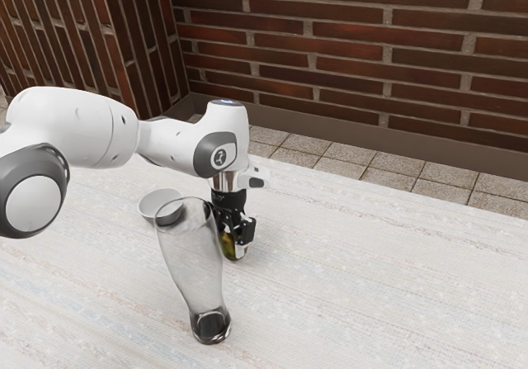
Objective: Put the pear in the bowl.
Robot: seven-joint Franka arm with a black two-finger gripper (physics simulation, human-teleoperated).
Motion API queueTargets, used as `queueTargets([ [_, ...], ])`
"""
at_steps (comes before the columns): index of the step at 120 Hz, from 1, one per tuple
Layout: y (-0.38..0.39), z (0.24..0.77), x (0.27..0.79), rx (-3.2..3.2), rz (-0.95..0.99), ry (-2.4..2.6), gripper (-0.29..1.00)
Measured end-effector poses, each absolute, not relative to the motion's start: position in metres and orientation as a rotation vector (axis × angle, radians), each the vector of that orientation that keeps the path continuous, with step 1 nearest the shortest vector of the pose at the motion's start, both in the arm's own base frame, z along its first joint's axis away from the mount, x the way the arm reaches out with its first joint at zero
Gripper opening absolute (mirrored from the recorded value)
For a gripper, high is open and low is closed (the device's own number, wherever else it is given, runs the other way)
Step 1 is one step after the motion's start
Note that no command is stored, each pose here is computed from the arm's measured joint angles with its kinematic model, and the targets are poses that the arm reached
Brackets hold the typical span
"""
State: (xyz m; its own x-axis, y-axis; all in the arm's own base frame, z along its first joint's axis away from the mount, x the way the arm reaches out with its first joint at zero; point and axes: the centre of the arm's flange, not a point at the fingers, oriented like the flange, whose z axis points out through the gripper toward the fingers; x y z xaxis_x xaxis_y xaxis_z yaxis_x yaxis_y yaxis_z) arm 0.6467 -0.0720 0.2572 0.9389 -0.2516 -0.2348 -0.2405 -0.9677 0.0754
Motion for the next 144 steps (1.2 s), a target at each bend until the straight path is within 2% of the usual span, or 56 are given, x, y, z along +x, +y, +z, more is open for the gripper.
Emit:
queueTargets([
  [59, -0.074, 0.259, 0.648, 3.052, -0.371, -0.385, 0.37],
  [86, -0.069, 0.316, 0.674, 3.126, -0.197, -0.439, 0.35],
  [112, 0.009, 0.361, 0.686, 3.239, -0.094, -0.308, 0.35],
  [144, 0.102, 0.364, 0.671, 3.266, -0.133, -0.1, 0.38],
])
